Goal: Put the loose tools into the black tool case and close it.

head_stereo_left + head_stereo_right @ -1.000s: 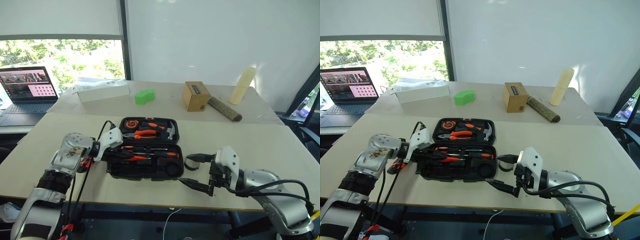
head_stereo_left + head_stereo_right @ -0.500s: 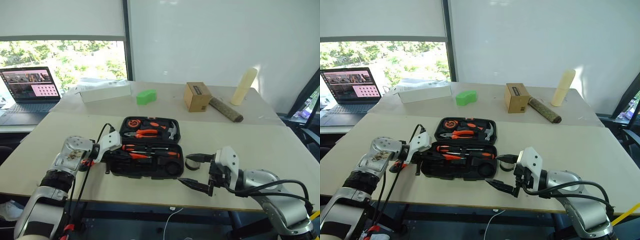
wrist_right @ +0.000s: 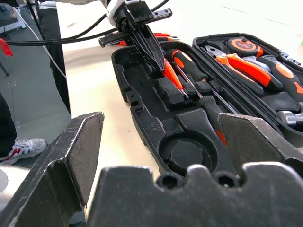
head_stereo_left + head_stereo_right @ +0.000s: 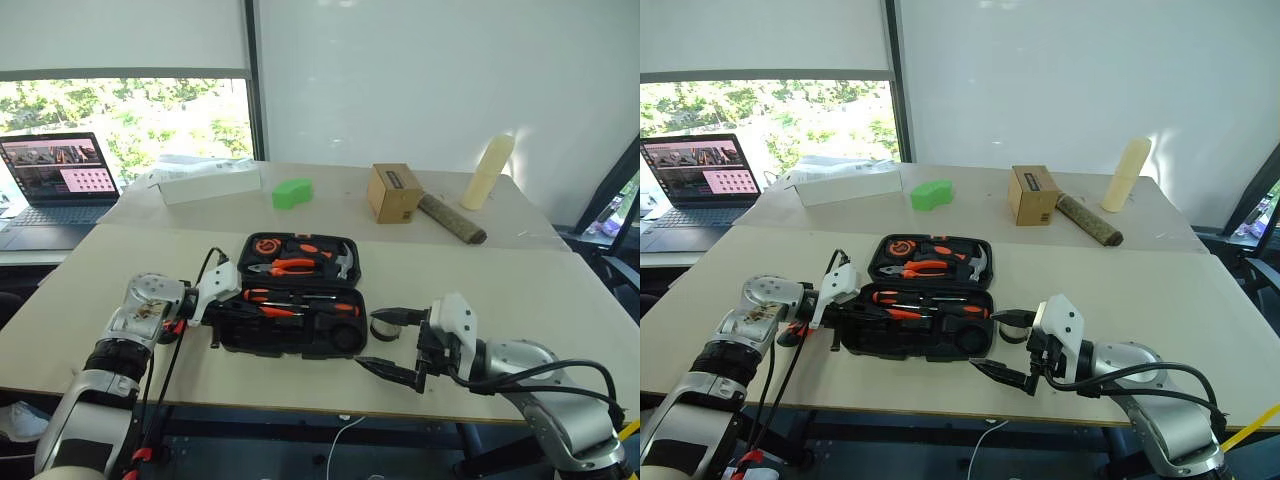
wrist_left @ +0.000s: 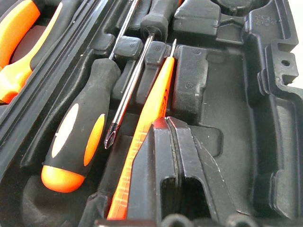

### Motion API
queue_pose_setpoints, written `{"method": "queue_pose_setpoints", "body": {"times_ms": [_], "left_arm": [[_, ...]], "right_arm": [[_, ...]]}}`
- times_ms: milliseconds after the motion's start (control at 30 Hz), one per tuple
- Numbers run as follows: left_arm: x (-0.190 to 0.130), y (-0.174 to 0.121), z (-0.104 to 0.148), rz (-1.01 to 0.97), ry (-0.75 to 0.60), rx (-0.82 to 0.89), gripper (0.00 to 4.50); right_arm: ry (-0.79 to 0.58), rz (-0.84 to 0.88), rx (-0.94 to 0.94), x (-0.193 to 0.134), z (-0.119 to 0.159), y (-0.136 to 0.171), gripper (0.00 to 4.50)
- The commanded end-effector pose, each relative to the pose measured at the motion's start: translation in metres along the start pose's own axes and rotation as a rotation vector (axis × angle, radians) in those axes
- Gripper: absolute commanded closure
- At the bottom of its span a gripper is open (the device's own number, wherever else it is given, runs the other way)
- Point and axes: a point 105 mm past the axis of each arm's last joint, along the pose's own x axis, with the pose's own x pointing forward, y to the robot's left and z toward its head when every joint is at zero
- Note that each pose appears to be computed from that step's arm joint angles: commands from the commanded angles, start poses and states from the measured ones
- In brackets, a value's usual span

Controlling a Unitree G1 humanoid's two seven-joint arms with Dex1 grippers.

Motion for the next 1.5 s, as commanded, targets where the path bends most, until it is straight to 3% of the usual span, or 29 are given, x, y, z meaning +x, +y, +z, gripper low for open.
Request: {"method": "queue_pose_setpoints", "body": {"times_ms": [33,333,933,1033,1133,1233,1300,1500], "left_arm": [[-0.002,0.005,0.018,0.017,-0.047,0.028,4.46],[-0.003,0.009,0.019,0.051,-0.034,0.036,4.46],[-0.004,-0.001,-0.017,0.027,0.09,-0.046,4.46],[-0.013,-0.003,-0.019,0.041,0.059,-0.045,4.46],[-0.032,0.007,-0.009,0.151,-0.057,-0.048,4.46],[-0.062,0.012,0.004,0.275,-0.217,-0.069,3.75],[-0.082,0.005,0.002,0.318,-0.254,-0.059,2.95],[-0.174,-0.036,-0.046,0.7,-0.209,-0.146,0.87]], "right_arm": [[-0.032,0.015,-0.029,0.0,0.008,0.003,0.0],[-0.032,0.015,-0.023,0.001,0.006,0.004,0.0],[-0.032,0.001,-0.019,-0.001,0.006,0.005,0.0],[-0.03,-0.006,-0.024,-0.002,0.005,0.002,0.0],[-0.059,-0.02,-0.043,-0.004,0.009,-0.001,0.0],[-0.121,-0.026,-0.051,-0.006,0.015,-0.003,0.0],[-0.15,-0.02,-0.062,-0.007,0.017,-0.002,0.0],[-0.212,0.0,-0.13,-0.008,0.021,0.001,0.0]]}}
